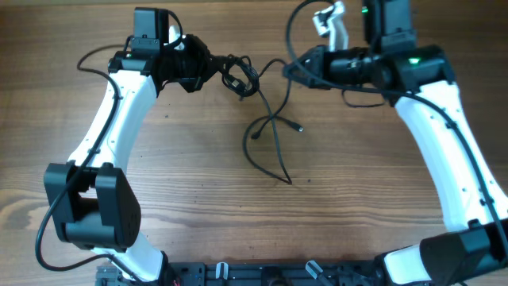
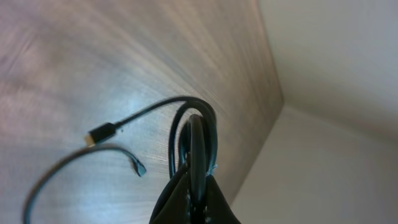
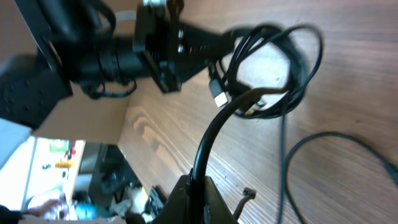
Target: Untangle cables
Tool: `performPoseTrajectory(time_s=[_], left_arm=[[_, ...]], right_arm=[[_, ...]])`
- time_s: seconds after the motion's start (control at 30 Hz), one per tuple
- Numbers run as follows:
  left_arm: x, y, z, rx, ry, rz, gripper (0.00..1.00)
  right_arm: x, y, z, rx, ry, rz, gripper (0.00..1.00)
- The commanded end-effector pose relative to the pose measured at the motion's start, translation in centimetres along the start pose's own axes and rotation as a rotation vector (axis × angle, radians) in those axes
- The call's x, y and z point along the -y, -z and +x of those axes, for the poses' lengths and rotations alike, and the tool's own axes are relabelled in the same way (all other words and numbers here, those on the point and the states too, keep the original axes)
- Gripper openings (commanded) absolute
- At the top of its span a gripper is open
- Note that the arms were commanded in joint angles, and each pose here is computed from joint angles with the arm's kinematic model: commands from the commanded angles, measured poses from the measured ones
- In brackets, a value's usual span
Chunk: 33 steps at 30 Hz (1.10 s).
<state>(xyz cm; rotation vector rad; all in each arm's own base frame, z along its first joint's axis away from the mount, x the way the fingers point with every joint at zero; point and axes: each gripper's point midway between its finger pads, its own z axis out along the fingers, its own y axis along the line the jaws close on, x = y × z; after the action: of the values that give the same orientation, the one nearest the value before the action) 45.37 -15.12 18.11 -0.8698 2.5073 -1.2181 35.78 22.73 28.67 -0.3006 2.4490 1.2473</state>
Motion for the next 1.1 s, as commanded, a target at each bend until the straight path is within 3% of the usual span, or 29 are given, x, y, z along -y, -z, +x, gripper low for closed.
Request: performPoseTrajectory(time_s=[0.0,0.03,0.1,0.23,0.6,1.07], left_arm=[[2.7,0.7,1.0,-0.056,-0.342,0.133,0.04],[4.4,1.1,2.2,-0.103,-0.506,0.24,0.04],[5.8,1.8,3.6,-0.152,-0.647,0.346,0.04],[6.5,2.6,4.9,-0.202,-0.736,0.436,0.04],[7.4,3.9,6.9,-0.305,-0.741,0.549,0.04],[7.5,3.7,7.5,-0.328,-0.71,0.544,0.04]], right_arm=[[-0.1,-1.1,0.5,-0.03,0.035,-0.003,0.04],[0.0,-1.1,0.5,-0.03,0.032,0.006,0.04],[0.3,-1.0,0.5,-0.028,0.028,0.016,0.04],[0.5,-1.0,0.5,-0.028,0.023,0.03,0.05],[2.4,-1.7,0.0,-0.012,0.013,0.105,0.04],[1.9,-6.7,-0.2,-0.057,0.008,0.028,0.04]])
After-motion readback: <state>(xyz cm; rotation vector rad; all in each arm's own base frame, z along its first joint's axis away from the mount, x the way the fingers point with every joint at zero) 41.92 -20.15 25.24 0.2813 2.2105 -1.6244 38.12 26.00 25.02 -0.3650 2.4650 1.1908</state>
